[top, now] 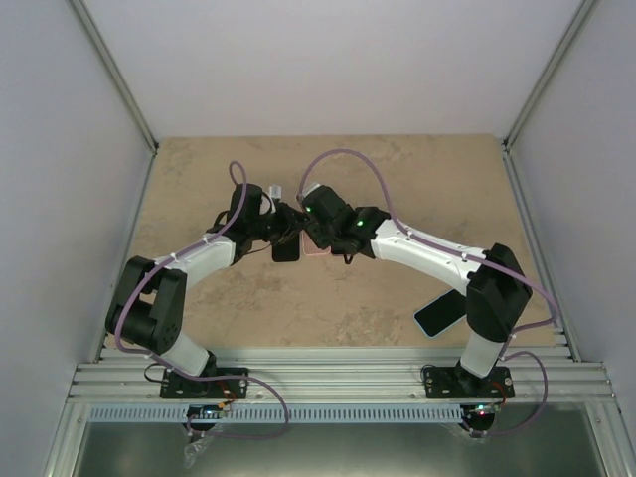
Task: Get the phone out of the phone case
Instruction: Remove the phone case from the phone.
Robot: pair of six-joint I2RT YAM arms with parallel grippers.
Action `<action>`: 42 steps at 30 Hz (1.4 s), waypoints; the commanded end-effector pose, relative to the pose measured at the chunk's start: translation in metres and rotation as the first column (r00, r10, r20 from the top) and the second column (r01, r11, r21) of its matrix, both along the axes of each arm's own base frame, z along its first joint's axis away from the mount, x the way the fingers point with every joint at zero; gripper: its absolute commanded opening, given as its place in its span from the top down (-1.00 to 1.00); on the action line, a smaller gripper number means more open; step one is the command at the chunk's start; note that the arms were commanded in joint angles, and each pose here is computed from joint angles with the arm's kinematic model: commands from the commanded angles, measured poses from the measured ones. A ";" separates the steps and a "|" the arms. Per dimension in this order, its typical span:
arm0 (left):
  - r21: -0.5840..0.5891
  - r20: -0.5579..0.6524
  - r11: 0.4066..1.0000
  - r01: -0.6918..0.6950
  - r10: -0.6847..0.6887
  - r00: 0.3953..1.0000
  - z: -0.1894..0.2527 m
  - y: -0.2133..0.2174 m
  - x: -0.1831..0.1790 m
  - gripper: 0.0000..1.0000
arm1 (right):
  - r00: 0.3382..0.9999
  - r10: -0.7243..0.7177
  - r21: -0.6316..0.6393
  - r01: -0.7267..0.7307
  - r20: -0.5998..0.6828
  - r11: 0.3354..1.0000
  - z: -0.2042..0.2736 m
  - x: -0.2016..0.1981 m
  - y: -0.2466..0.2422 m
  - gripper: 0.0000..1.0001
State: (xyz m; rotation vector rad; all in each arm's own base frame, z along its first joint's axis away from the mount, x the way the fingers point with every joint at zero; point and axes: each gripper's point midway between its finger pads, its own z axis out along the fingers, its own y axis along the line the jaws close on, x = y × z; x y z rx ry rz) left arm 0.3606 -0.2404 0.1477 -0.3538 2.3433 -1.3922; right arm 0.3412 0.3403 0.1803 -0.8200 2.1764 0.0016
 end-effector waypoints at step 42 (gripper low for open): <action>-0.126 0.085 0.992 0.013 -0.002 0.996 0.044 -0.005 0.000 1.00 | 0.988 -0.123 -0.112 0.132 0.090 0.985 -0.037 0.032 -0.029 0.20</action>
